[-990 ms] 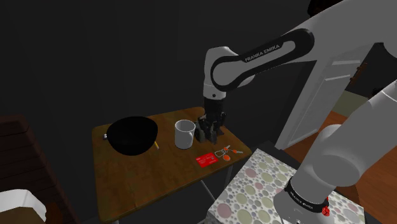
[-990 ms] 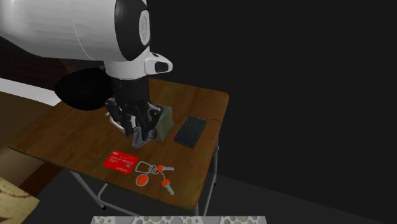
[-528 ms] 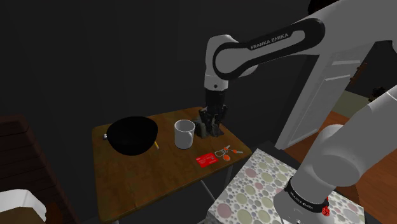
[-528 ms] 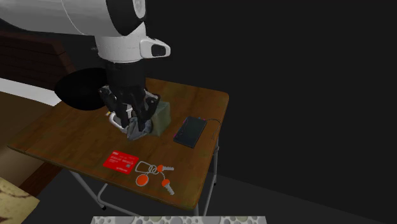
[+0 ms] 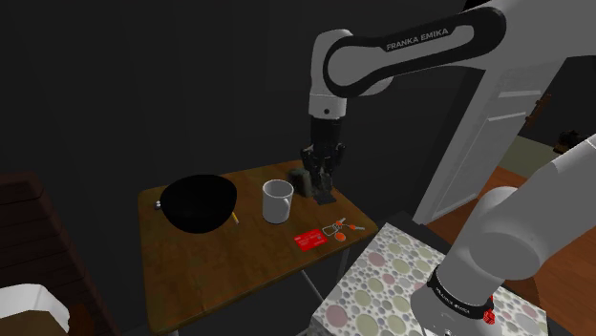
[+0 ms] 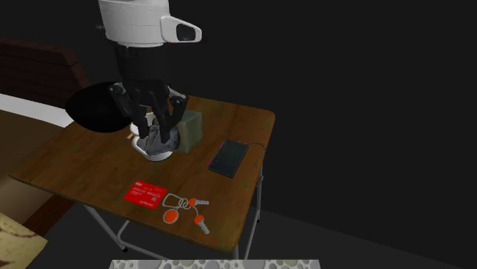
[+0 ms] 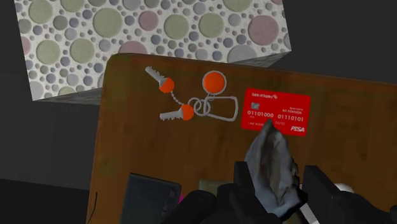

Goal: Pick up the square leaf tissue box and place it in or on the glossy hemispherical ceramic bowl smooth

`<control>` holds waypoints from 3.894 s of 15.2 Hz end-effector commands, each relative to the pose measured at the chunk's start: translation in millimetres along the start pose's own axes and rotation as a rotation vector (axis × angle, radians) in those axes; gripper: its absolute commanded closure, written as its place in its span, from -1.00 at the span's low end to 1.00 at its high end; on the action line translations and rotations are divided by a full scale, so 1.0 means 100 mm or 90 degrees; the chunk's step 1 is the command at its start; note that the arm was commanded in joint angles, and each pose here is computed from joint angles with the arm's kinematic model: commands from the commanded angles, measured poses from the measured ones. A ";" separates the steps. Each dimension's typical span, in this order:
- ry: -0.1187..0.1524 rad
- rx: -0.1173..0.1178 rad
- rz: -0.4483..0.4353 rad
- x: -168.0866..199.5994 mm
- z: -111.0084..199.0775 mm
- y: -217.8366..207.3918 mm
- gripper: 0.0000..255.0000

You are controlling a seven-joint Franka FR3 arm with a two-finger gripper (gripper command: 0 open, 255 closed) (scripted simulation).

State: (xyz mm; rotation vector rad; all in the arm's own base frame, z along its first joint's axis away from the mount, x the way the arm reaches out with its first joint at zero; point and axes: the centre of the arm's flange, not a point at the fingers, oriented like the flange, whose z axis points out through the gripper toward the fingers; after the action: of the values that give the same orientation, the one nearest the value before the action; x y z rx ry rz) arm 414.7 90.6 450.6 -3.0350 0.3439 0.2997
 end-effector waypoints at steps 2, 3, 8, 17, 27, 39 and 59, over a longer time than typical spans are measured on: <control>0.000 0.000 0.000 -0.04 -0.16 0.00 1.00; 0.000 0.000 0.000 -0.05 -0.21 0.00 1.00; 0.000 0.000 0.000 -0.11 -0.47 -0.02 1.00; 0.000 0.000 0.000 0.06 -0.72 -0.65 1.00; 0.000 0.000 0.000 0.46 -0.85 -1.90 1.00; 0.000 0.000 0.000 0.84 -0.74 -2.92 1.00; 0.000 0.000 0.000 0.98 -0.03 -2.88 1.00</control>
State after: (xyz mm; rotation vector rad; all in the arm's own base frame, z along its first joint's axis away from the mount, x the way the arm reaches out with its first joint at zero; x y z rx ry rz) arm 574.7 350.4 453.9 -3.0319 0.3417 0.2893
